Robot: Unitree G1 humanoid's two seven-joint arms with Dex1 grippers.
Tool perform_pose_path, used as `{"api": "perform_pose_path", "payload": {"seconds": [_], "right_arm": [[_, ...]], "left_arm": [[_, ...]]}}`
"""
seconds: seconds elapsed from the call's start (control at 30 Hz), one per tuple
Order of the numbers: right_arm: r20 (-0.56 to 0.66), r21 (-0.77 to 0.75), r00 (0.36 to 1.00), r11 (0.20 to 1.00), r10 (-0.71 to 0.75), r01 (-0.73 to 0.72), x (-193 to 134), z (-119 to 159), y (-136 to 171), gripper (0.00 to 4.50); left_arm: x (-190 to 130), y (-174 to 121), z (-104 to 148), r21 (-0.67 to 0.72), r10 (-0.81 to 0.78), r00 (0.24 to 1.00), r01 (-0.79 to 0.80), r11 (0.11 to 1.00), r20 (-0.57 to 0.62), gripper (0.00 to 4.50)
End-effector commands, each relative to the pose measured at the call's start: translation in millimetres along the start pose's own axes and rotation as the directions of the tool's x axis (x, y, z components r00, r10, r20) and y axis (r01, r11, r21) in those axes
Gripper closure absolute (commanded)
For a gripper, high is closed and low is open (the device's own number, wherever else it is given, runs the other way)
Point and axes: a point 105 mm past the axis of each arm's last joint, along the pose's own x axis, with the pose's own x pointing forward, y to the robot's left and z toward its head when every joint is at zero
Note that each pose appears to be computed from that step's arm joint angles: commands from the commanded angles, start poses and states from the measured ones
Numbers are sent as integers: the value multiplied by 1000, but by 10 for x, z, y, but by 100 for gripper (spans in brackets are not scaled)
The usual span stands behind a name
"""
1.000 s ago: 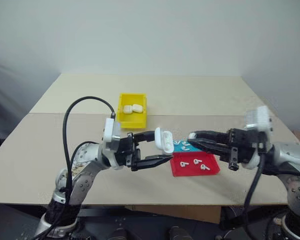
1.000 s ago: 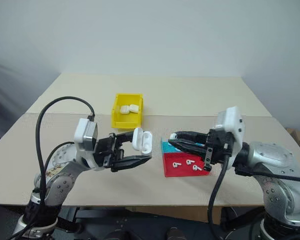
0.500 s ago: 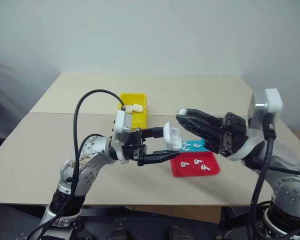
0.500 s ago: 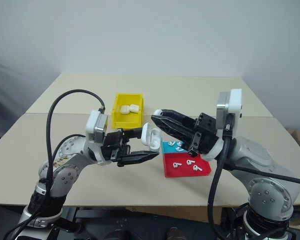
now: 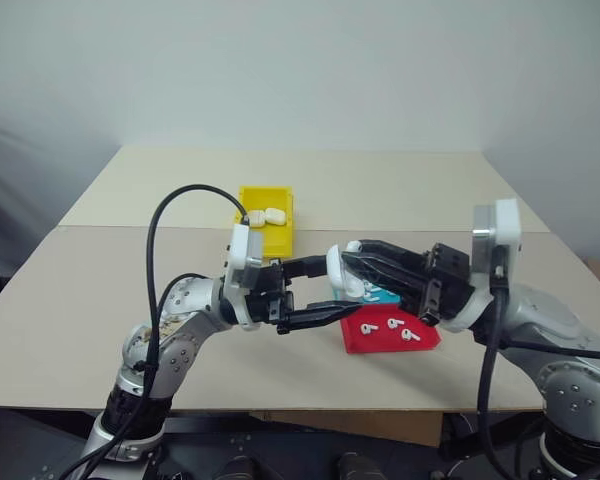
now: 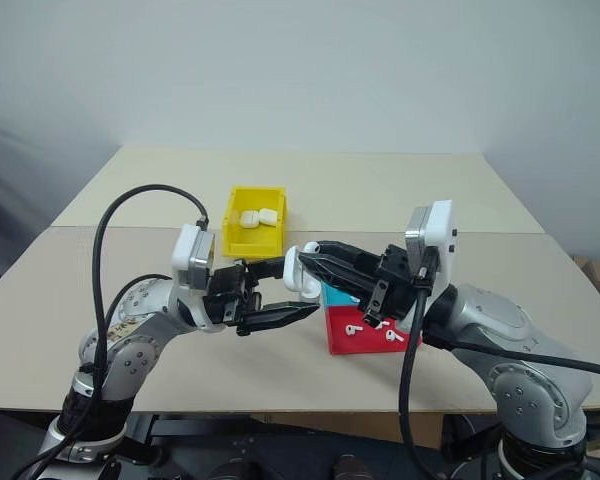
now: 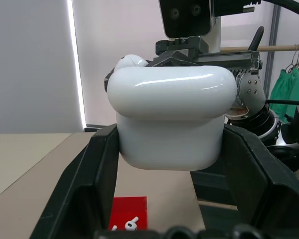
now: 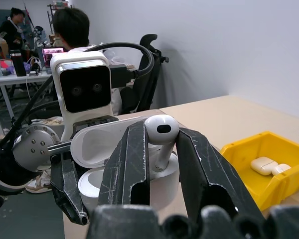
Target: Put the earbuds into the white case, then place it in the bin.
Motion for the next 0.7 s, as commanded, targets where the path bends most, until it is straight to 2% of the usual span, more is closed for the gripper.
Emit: {"api": "perform_pose_path", "payload": {"seconds": [0.03, 0.1, 0.27, 0.47, 0.7], "right_arm": [[-11, -32, 1000, 1000, 0, -1, -21, 0, -13, 388], [-23, -35, 999, 999, 28, -29, -29, -16, 18, 388], [-38, -49, 996, 995, 85, -87, -32, -27, 88, 219], [-30, -69, 996, 994, 79, -81, -30, 6, 77, 17], [2, -76, 1000, 997, 27, -27, -111, 108, 4, 17]], "left_arm": [[19, -48, 179, 82, -25, 998, 20, 996, 56, 173], [21, -45, 181, 85, -24, 998, 19, 996, 59, 173], [23, -21, 189, 97, -19, 998, 12, 995, 65, 173], [32, -13, 187, 100, -22, 997, 15, 995, 69, 173], [11, 25, 182, 102, -7, 998, 0, 995, 64, 173]]}}
